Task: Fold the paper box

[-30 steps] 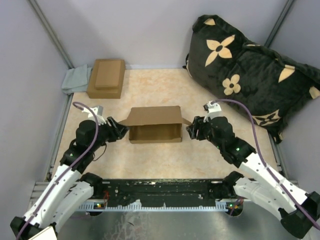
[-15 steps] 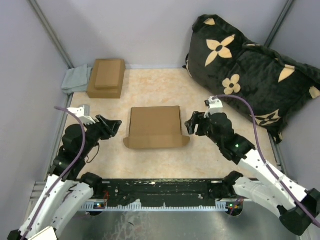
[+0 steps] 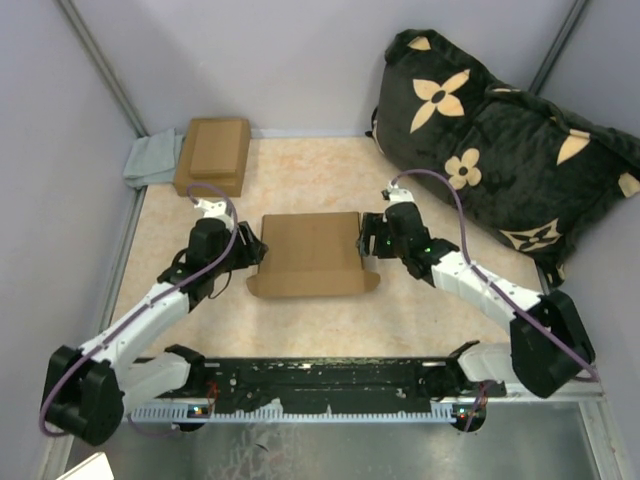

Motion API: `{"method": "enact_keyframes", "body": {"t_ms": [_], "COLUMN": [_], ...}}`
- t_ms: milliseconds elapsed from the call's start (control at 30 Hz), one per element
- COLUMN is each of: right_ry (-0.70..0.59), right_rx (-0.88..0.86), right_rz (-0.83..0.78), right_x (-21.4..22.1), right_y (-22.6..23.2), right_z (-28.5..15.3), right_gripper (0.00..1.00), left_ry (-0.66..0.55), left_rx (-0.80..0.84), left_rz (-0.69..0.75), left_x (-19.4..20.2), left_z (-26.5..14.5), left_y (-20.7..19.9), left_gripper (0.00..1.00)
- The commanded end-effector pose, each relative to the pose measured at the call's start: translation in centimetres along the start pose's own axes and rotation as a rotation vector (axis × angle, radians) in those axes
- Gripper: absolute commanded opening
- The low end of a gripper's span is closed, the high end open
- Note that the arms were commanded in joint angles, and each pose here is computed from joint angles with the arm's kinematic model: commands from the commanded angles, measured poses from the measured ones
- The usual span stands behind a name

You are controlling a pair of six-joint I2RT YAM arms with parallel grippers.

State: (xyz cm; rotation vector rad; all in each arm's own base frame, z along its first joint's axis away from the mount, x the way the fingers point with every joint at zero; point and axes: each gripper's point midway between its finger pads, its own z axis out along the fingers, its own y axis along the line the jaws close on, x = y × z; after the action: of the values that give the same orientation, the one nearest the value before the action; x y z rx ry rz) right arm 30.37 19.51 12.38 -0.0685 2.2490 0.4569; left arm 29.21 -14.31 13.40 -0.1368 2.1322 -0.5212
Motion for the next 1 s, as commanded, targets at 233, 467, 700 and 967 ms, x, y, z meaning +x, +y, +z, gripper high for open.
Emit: {"method": "enact_keyframes", "body": {"t_ms": [233, 467, 700, 967], "right_ry": [0.051, 0.100, 0.097, 0.045], "right_rx": [-0.059, -0.048, -0.055, -0.058], "right_rz": [-0.003, -0.010, -0.020, -0.023], "right_x": [1.2, 2.4, 1.6, -1.6], "right_y": [0.9, 0.7, 1.2, 2.4], "right_z": [4.4, 6.2, 7.2, 8.2], "right_gripper": [0.72, 0.69, 0.68, 0.68], "left_ry": [0.062, 0.103, 0.126, 0.094], "left_rx": [-0.013, -0.052, -0.033, 0.008], "left_rz": [0.043, 0.057, 0.052, 0.052], "left_x": [2.2, 3.6, 4.1, 1.8], "left_z": [3.1, 3.7, 4.8, 6.3], "left_y": [0.9, 2.0, 1.6, -0.2], "left_gripper": [0.59, 0.58, 0.57, 0.57]}}
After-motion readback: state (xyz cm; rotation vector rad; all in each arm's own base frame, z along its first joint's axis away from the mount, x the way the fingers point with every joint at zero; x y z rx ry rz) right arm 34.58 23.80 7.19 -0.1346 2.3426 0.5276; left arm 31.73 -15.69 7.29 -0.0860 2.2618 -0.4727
